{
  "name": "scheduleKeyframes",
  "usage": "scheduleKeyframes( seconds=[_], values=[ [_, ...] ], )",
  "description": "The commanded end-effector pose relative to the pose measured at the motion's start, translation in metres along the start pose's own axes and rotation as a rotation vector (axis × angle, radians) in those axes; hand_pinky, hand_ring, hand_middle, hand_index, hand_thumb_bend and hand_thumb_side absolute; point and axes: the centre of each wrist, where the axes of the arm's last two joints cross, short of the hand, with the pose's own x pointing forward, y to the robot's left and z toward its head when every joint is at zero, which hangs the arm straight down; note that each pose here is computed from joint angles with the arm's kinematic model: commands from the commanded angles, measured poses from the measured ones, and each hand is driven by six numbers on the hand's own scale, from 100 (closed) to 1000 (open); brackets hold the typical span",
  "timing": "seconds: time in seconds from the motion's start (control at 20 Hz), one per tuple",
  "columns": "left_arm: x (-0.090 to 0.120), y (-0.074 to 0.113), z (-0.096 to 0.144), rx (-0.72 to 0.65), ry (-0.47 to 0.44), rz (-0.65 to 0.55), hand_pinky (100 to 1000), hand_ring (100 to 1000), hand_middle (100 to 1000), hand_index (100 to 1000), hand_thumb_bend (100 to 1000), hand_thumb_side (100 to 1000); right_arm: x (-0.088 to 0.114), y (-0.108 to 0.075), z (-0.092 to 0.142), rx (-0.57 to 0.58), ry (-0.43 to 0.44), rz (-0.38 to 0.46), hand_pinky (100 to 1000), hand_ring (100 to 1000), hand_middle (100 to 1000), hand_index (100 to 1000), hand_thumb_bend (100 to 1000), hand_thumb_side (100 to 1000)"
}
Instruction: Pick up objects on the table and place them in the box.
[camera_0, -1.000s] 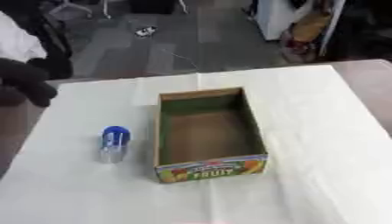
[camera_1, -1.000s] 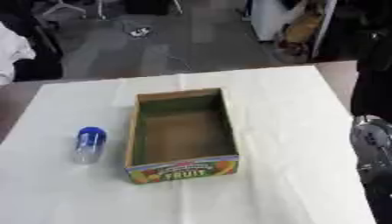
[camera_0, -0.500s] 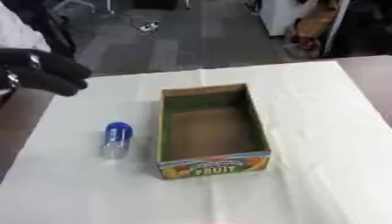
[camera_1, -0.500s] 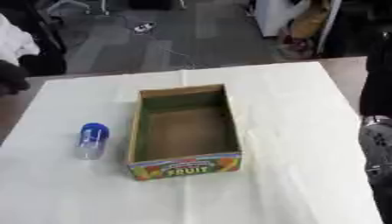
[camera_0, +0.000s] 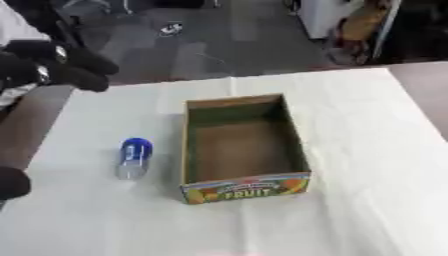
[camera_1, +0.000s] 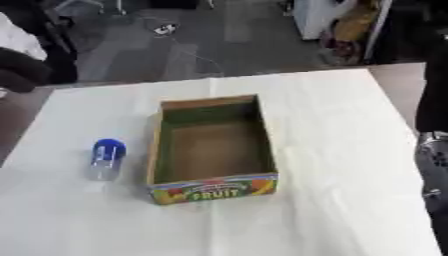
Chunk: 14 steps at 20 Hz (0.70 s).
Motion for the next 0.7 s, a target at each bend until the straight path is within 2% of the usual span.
scheduleKeyframes(
  seconds=[0.05,0.1,0.15,0.7],
  values=[
    [-0.006,0.011,0.001,-0.036,0.042,-0.052,664,728,858,889,560,879,0.003,-0.001,-0.01,0.173,-0.129,0.061,238,311,416,521,106,1000],
    [-0.009,0.012,0.002,-0.041,0.05,-0.055,662,725,856,888,478,833,0.003,-0.001,-0.011,0.173,-0.13,0.059,238,311,416,521,105,1000],
    [-0.013,0.012,0.002,-0.047,0.059,-0.056,661,723,853,883,567,867,0.002,-0.001,-0.012,0.173,-0.131,0.058,239,311,416,521,105,1000],
    [-0.05,0.007,0.011,-0.104,0.159,-0.093,674,726,839,877,625,837,-0.002,0.002,-0.02,0.168,-0.151,0.033,241,310,416,520,100,1000]
  ],
)
